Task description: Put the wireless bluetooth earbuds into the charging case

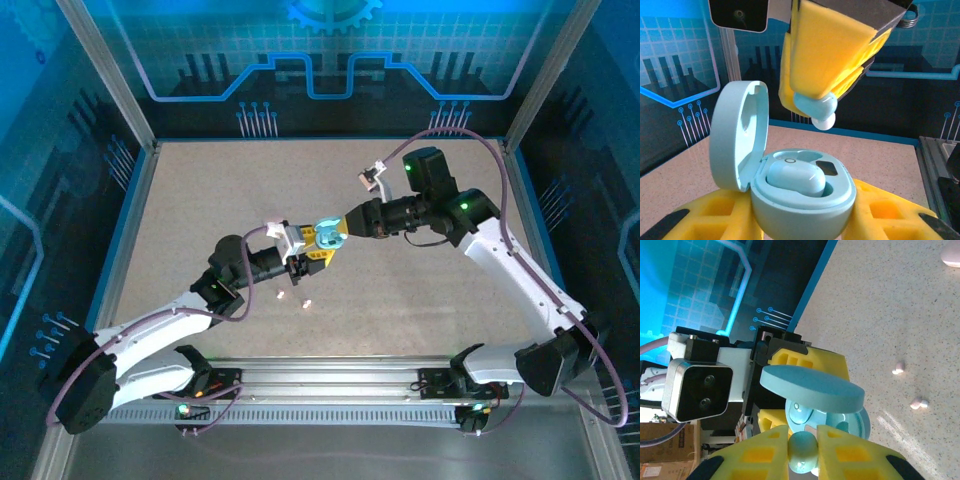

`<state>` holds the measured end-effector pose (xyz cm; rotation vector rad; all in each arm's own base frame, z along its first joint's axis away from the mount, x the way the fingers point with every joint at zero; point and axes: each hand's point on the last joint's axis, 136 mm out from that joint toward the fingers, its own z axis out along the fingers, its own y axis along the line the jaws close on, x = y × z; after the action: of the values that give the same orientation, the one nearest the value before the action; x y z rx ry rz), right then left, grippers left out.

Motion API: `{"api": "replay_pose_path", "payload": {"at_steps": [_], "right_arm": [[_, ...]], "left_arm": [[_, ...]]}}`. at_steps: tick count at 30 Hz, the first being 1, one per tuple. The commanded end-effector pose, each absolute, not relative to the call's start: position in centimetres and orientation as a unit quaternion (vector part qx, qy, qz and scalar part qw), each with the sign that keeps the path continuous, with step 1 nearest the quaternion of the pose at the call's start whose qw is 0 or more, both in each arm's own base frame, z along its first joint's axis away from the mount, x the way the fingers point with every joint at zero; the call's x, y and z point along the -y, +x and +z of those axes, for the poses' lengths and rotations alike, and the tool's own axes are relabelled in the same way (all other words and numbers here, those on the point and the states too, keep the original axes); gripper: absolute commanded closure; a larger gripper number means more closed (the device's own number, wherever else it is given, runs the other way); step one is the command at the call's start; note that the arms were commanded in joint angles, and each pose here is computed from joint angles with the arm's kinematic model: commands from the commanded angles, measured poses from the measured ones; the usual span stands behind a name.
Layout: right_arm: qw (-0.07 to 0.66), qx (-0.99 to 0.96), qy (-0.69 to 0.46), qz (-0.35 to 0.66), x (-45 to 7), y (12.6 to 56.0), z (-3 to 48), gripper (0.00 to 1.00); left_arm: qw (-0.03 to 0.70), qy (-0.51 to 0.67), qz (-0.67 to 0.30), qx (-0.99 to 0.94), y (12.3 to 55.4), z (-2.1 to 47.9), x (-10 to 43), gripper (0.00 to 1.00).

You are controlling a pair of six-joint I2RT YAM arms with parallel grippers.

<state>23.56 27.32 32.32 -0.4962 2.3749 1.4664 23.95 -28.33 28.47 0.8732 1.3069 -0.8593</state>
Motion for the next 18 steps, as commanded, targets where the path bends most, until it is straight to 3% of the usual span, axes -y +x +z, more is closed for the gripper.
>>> {"api": "replay_pose_path", "payload": {"at_steps": [1, 18], "right_arm": [[0.145, -0.823, -0.174, 0.521, -27.8, 23.6, 32.3, 0.81], [0.137, -0.829, -0.162, 0.517, -28.1, 24.3, 30.9, 0.8]], "left_arm": [[0.638, 0.392, -0.384, -0.54, 23.4, 30.5, 28.7, 0.72], [0.641, 0.387, -0.395, -0.533, 23.2, 31.5, 28.8, 0.72]]}}
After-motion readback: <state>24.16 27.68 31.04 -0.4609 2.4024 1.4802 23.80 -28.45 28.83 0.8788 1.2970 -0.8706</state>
